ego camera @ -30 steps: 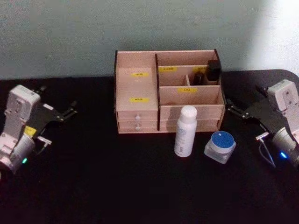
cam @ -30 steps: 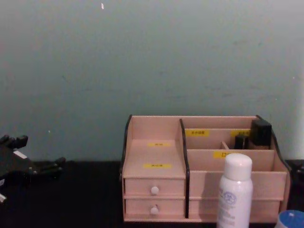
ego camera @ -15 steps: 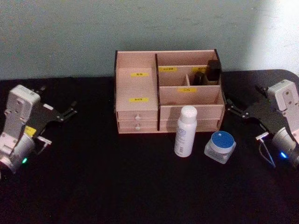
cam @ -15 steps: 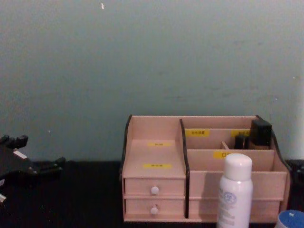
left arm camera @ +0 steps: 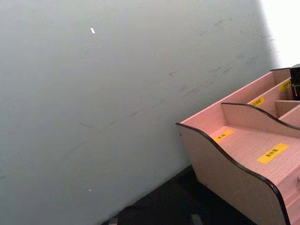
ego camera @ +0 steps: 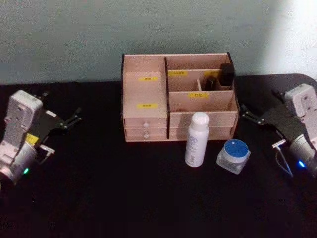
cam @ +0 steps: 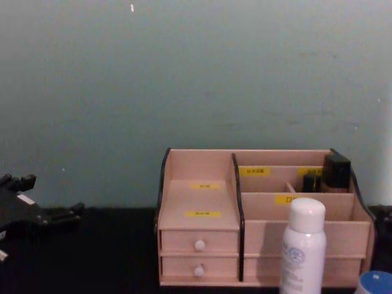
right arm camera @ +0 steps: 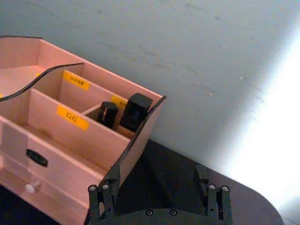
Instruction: Pick up the facial cleanser and watermelon frost from the table and place them into the tiered storage box.
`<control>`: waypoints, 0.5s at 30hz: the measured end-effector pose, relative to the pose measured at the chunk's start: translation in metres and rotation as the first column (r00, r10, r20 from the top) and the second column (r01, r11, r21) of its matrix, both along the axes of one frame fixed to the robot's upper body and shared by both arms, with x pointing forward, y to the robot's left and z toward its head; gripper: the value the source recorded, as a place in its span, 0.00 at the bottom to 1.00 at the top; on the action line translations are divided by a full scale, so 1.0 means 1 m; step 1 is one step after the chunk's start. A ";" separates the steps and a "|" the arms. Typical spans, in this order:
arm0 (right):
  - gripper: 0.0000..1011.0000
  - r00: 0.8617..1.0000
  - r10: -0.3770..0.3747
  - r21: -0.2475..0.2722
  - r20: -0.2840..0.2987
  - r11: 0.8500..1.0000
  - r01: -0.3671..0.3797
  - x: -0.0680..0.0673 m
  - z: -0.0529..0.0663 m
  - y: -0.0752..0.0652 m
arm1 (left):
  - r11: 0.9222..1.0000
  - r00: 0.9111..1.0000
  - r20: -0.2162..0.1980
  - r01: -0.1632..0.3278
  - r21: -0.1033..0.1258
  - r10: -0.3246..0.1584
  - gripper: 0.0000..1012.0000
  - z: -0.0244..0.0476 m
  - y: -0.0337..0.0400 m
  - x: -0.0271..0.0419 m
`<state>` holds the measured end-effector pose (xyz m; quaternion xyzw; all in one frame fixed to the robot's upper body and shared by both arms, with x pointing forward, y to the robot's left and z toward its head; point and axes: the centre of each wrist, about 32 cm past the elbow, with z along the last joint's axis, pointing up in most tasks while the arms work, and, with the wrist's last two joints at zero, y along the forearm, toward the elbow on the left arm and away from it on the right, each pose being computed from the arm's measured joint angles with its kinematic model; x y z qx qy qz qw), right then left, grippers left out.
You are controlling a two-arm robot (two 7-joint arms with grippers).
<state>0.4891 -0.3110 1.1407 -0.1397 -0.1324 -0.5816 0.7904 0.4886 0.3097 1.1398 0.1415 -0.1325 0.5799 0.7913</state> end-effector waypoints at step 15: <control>0.99 0.997 0.061 0.061 0.045 0.996 -0.064 -0.028 0.022 -0.008 | 1.000 1.000 0.000 0.000 0.000 0.000 0.99 0.0000 0.0000 0.0000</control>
